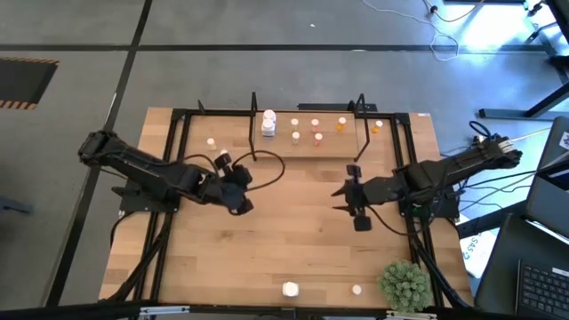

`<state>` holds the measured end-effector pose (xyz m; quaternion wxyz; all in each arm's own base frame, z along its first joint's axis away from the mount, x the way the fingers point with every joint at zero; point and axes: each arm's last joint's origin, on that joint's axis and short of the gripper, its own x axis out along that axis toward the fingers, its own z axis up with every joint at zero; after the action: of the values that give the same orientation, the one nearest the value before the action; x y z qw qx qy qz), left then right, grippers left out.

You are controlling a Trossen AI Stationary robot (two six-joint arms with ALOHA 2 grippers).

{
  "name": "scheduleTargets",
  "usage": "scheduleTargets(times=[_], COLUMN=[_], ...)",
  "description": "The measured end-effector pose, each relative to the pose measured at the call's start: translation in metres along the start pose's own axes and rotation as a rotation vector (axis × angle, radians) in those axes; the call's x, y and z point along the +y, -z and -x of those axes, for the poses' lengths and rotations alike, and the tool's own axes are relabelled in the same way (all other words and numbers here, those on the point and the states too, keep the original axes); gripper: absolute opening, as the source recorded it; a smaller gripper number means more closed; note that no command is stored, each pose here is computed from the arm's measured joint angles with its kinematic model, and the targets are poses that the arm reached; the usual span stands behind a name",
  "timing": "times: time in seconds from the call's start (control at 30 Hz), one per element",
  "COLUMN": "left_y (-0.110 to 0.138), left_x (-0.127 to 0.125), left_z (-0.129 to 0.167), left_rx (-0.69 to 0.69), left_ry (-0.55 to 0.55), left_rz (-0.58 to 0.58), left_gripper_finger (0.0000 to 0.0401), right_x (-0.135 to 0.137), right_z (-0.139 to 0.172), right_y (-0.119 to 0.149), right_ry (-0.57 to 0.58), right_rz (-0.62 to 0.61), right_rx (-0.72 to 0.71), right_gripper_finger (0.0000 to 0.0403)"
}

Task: Pick and place medicine bottles onto shelf by color
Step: Put the white pill bottle on the shelf aligned with the other white pill bottles

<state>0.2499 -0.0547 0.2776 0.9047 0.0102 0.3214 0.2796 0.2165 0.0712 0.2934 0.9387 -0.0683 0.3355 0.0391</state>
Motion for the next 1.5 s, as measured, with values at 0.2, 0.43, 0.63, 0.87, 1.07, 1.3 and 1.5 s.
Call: scheduleTargets(times=[0.2,0.43,0.63,0.87,1.07,1.3,1.5], left_y=[0.011,0.020,0.028,0.037,0.044,0.050,0.052], left_x=[-0.009,-0.025,-0.038,-0.048,-0.054,-0.059,-0.061], left_z=[0.011,0.029,0.045,0.060,0.072,0.081,0.086], left_rx=[0.030,0.010,-0.001,-0.007,-0.009,-0.010,-0.013], left_ry=[0.022,0.101,0.169,0.235,0.285,0.325,0.343], left_rz=[0.003,-0.010,-0.016,-0.011,-0.027,-0.032,-0.044], left_gripper_finger=[0.0000,0.0000,0.0000,0.0000,0.0000,0.0000,0.0000], right_x=[0.021,0.058,0.079,0.089,0.100,0.112,0.126], right_z=[0.002,-0.012,-0.033,-0.060,-0.079,-0.109,-0.132], right_y=[-0.027,-0.045,-0.051,-0.049,-0.055,-0.060,-0.056], right_ry=[-0.080,-0.176,-0.253,-0.332,-0.438,-0.465,-0.426], right_rz=[0.022,0.056,-0.090,-0.235,-0.257,-0.293,-0.169], right_rx=[0.076,0.114,0.168,0.260,0.200,0.095,0.080], right_gripper_finger=[0.0150,0.0133,0.0130,0.0138,0.0187,0.0219,0.0212])
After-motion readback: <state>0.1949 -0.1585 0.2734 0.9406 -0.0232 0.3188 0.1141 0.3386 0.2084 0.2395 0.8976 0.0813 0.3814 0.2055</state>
